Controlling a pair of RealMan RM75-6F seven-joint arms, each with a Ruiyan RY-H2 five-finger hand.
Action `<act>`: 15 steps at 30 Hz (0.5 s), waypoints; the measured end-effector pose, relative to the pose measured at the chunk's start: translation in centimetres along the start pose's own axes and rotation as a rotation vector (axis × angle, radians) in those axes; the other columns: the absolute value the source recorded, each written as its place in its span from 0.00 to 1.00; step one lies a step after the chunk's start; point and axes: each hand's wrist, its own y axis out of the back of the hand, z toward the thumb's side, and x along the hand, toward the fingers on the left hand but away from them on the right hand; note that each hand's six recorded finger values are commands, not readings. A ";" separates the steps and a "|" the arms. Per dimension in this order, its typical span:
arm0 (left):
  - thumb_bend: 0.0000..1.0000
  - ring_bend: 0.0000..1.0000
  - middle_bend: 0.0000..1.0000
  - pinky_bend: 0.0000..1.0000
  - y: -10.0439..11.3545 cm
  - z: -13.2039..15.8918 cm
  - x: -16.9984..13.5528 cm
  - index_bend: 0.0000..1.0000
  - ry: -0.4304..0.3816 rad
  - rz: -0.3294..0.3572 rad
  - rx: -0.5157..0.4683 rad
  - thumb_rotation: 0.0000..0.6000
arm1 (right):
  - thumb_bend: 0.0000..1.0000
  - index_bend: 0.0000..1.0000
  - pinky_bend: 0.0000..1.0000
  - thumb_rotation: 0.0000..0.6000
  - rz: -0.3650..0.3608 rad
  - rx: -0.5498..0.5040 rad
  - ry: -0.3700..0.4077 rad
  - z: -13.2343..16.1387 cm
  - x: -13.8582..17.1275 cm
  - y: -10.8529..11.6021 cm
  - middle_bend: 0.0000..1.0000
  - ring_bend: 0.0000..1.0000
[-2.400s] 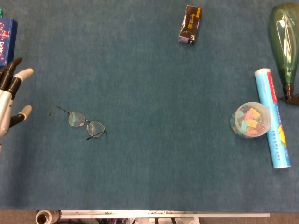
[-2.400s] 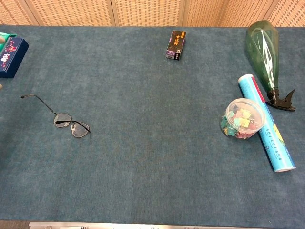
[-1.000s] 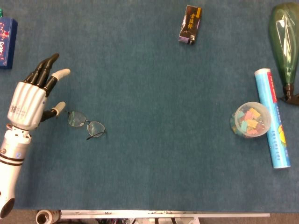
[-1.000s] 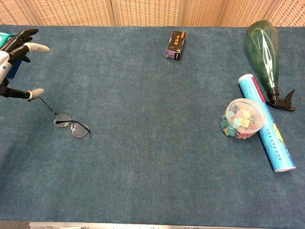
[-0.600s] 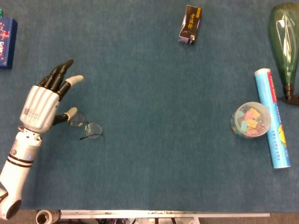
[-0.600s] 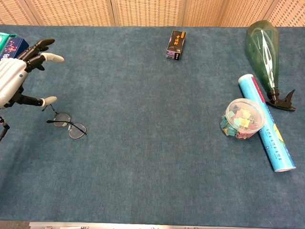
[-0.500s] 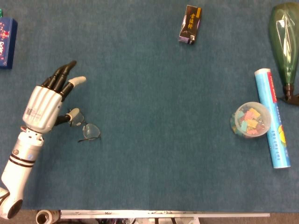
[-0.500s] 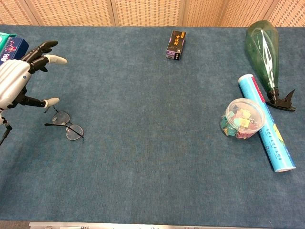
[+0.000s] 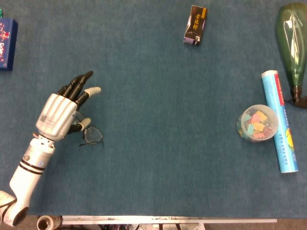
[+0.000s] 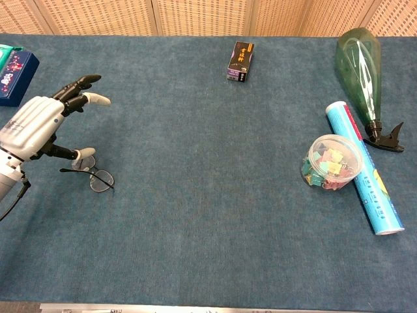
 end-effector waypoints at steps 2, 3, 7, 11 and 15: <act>0.13 0.10 0.05 0.31 -0.3 0.1 0.0 0.23 -0.003 -0.011 0.001 1.00 | 0.21 0.22 0.47 1.00 0.001 0.001 0.000 0.0 0.0 0.0 0.30 0.36; 0.13 0.10 0.05 0.31 -0.4 0.1 0.0 0.23 -0.005 -0.017 0.003 1.00 | 0.21 0.22 0.47 1.00 0.000 0.001 0.000 0.0 0.1 0.0 0.30 0.36; 0.13 0.10 0.05 0.30 -1.1 0.2 0.1 0.23 -0.014 -0.042 0.013 1.00 | 0.21 0.22 0.47 1.00 0.000 0.001 0.001 0.0 0.1 0.0 0.30 0.36; 0.13 0.10 0.05 0.30 -1.6 0.4 0.2 0.23 -0.018 -0.058 0.017 1.00 | 0.21 0.22 0.47 1.00 0.000 0.000 0.000 -0.1 0.1 -0.1 0.30 0.36; 0.13 0.10 0.04 0.29 -2.0 0.4 0.3 0.23 -0.022 -0.071 0.021 1.00 | 0.21 0.22 0.47 1.00 0.000 0.000 -0.001 -0.1 0.1 -0.1 0.30 0.36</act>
